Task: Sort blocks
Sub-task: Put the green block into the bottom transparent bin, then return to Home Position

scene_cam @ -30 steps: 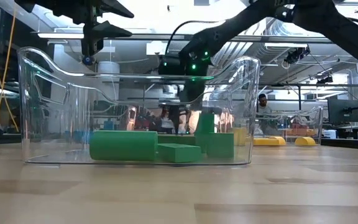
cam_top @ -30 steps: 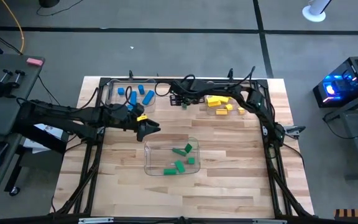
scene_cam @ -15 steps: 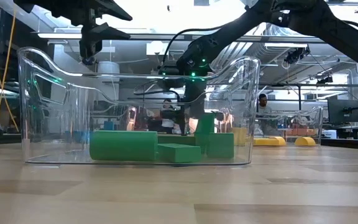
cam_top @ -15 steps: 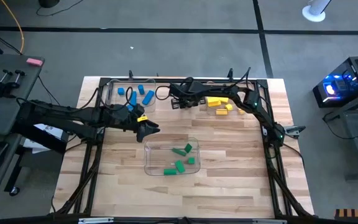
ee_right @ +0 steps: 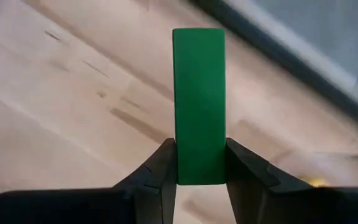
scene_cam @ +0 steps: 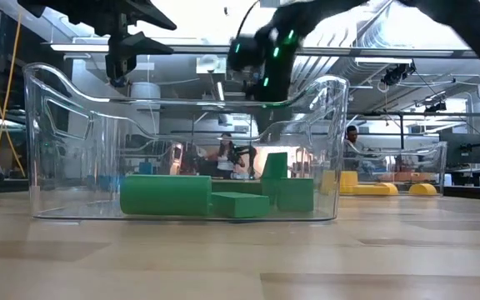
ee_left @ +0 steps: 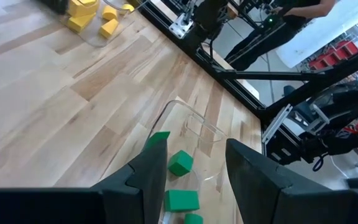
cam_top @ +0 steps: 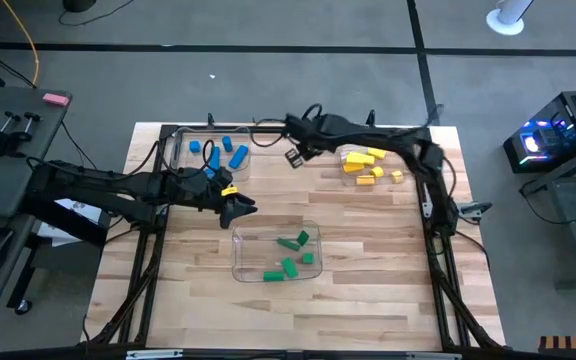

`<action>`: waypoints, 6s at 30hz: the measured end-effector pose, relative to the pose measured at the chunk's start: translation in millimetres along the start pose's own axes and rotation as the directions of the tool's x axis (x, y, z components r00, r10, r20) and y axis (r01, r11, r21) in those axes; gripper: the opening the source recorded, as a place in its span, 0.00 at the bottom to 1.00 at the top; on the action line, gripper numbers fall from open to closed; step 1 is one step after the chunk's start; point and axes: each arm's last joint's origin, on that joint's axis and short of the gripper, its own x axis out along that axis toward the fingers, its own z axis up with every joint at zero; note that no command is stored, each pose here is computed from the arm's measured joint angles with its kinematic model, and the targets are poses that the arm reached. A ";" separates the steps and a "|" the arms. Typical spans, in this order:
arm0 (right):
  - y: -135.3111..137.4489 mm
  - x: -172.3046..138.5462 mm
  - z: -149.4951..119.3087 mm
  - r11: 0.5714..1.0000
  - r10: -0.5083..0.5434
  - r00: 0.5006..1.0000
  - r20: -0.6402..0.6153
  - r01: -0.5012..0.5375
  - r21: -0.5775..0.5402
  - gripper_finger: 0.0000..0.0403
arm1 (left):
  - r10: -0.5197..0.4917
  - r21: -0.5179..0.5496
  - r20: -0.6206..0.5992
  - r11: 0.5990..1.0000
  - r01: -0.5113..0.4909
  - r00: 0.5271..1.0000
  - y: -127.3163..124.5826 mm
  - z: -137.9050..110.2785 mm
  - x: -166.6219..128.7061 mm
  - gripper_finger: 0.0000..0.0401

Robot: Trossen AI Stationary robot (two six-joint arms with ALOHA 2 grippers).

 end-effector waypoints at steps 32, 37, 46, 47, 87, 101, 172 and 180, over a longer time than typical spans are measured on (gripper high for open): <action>99.8 -178.5 -172.2 0.344 0.652 0.721 -0.235 -0.557 -0.756 0.46 | -0.068 -0.020 0.032 0.997 0.069 0.997 -4.7 4.8 -0.2 0.37; 94.4 -182.0 -170.2 0.347 0.650 0.725 -0.229 -0.551 -0.759 0.47 | -0.181 0.054 -0.010 0.982 0.181 0.983 -9.8 5.8 -4.1 0.37; 13.0 -228.3 -148.6 0.577 0.587 0.809 -0.028 -0.443 -0.686 0.18 | -0.285 0.322 0.229 0.925 0.204 0.931 -20.9 24.4 -53.8 0.24; 1.7 -235.4 -147.4 0.601 0.592 0.806 -0.009 -0.449 -0.661 0.11 | -0.283 0.348 0.259 0.919 0.185 0.923 -19.2 23.6 -60.1 0.20; -128.4 -138.5 -254.6 0.450 0.853 0.249 0.459 -0.796 -0.405 0.00 | -0.327 0.236 0.573 0.944 0.231 0.751 67.9 -71.8 -64.0 0.00; -139.3 -81.4 -284.4 0.342 0.873 0.046 0.486 -0.768 -0.541 0.00 | -0.327 0.236 0.573 0.944 0.230 0.751 67.9 -71.8 -64.0 0.00; -155.6 -54.8 -314.6 0.380 0.877 0.052 0.477 -0.683 -0.624 0.01 | -0.248 0.245 0.326 0.954 0.172 0.912 86.6 -101.8 -69.7 0.00; -155.6 -54.7 -314.7 0.380 0.877 0.053 0.477 -0.683 -0.624 0.01 | -0.248 0.245 0.325 0.954 0.172 0.913 86.6 -101.8 -69.7 0.00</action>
